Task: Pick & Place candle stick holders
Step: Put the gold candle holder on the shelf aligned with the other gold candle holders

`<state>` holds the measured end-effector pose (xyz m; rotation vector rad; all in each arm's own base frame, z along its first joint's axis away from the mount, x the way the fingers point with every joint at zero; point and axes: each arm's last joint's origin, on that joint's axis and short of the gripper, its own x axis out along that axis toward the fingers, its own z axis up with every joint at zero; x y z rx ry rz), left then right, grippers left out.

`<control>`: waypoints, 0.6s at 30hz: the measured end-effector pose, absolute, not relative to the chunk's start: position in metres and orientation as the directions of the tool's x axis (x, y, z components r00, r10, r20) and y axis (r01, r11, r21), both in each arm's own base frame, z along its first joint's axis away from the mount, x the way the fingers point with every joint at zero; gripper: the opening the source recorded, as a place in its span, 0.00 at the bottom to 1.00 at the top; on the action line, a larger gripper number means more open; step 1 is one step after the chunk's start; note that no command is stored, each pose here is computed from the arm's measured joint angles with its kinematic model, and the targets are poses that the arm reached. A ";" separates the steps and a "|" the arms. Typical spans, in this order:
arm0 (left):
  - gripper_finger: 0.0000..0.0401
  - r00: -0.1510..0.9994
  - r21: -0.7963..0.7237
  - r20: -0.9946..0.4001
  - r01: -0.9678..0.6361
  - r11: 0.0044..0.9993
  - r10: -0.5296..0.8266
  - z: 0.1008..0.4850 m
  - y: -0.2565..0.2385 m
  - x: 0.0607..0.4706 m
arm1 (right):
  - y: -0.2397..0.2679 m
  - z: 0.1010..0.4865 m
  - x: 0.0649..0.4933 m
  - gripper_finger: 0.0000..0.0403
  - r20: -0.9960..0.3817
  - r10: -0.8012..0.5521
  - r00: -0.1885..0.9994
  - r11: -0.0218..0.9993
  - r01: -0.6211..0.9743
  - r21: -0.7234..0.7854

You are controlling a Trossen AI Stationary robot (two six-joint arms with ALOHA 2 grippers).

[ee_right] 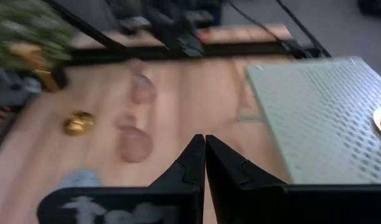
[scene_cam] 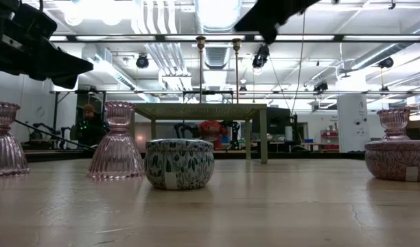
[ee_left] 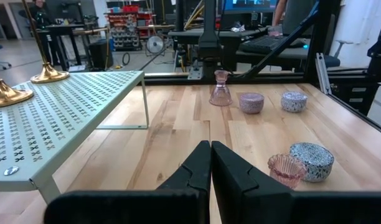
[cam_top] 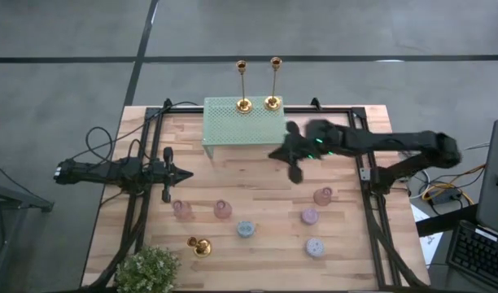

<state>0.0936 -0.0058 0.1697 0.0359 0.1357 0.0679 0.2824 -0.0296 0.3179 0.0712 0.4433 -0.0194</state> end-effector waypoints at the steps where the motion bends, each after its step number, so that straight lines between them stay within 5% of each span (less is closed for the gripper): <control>1: 0.04 0.988 0.040 -0.134 -0.065 0.997 0.070 0.170 -0.006 0.094 | -0.024 0.317 0.274 0.02 -0.410 0.010 0.912 0.998 0.018 0.064; 18: 0.04 0.990 0.037 -0.118 -0.068 0.997 0.072 0.171 -0.006 0.094 | 0.013 0.274 0.187 0.02 -0.172 0.245 0.954 0.956 -0.208 0.209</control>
